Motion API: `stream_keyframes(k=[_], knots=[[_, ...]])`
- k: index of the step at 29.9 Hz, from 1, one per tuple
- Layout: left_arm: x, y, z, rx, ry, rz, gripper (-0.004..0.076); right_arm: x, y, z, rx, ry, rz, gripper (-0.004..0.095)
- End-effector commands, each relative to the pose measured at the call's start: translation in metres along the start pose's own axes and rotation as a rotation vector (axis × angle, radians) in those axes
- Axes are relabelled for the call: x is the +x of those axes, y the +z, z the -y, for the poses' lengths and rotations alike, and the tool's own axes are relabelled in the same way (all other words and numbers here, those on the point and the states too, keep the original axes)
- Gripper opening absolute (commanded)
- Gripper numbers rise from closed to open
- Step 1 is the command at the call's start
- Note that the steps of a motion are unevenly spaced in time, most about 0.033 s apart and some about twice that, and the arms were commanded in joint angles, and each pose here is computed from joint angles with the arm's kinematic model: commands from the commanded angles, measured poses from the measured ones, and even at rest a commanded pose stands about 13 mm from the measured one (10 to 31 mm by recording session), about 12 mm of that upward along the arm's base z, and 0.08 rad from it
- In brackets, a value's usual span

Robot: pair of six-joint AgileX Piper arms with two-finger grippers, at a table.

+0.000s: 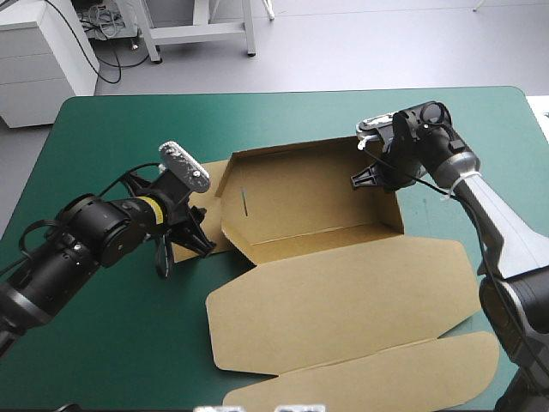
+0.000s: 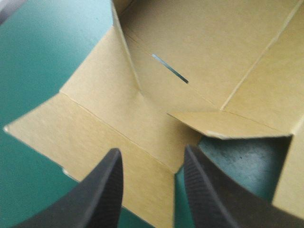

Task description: Fold the box

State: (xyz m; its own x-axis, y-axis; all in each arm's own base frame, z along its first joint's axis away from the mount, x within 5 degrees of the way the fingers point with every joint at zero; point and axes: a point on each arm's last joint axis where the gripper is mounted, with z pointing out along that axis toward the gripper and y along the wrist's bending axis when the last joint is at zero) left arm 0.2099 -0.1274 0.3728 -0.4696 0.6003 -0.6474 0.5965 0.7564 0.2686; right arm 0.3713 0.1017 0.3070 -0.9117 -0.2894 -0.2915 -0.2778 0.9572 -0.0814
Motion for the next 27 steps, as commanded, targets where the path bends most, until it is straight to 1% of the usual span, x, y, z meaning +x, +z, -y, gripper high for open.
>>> stream_keyframes(k=[1, 5, 8, 12, 15, 19, 23, 25, 27], knots=[[0.008, -0.023, -0.002, 0.046, -0.063, 0.119, 0.0293, -0.001, 0.03, -0.001, -0.004, -0.022, -0.091, -0.0016], [0.044, -0.034, 0.008, 0.063, -0.105, 0.182, 0.029, -0.004, 0.043, -0.003, -0.018, -0.019, -0.1, -0.0016], [0.078, -0.047, 0.016, 0.053, -0.142, 0.247, 0.024, -0.006, 0.046, -0.004, -0.025, -0.024, -0.088, -0.0016], [0.127, -0.066, 0.027, 0.045, -0.183, 0.311, 0.0113, -0.009, 0.045, -0.004, -0.022, -0.026, -0.056, -0.0016], [0.157, -0.073, 0.034, 0.036, -0.199, 0.367, 0.0001, -0.01, 0.046, -0.004, -0.023, -0.049, -0.044, -0.0018], [0.185, -0.078, 0.041, 0.032, -0.261, 0.433, -0.0007, -0.012, 0.046, -0.004, -0.022, -0.056, -0.023, -0.0018], [0.204, -0.078, 0.046, 0.033, -0.27, 0.429, -0.0007, -0.013, 0.046, -0.004, -0.021, -0.067, -0.016, -0.0011], [0.208, -0.08, 0.047, 0.03, -0.279, 0.459, -0.0008, -0.012, 0.046, -0.004, -0.021, -0.069, -0.018, 0.0022], [0.208, -0.081, 0.047, 0.03, -0.279, 0.461, -0.0008, -0.014, 0.043, -0.003, -0.02, -0.069, -0.015, 0.0094]])
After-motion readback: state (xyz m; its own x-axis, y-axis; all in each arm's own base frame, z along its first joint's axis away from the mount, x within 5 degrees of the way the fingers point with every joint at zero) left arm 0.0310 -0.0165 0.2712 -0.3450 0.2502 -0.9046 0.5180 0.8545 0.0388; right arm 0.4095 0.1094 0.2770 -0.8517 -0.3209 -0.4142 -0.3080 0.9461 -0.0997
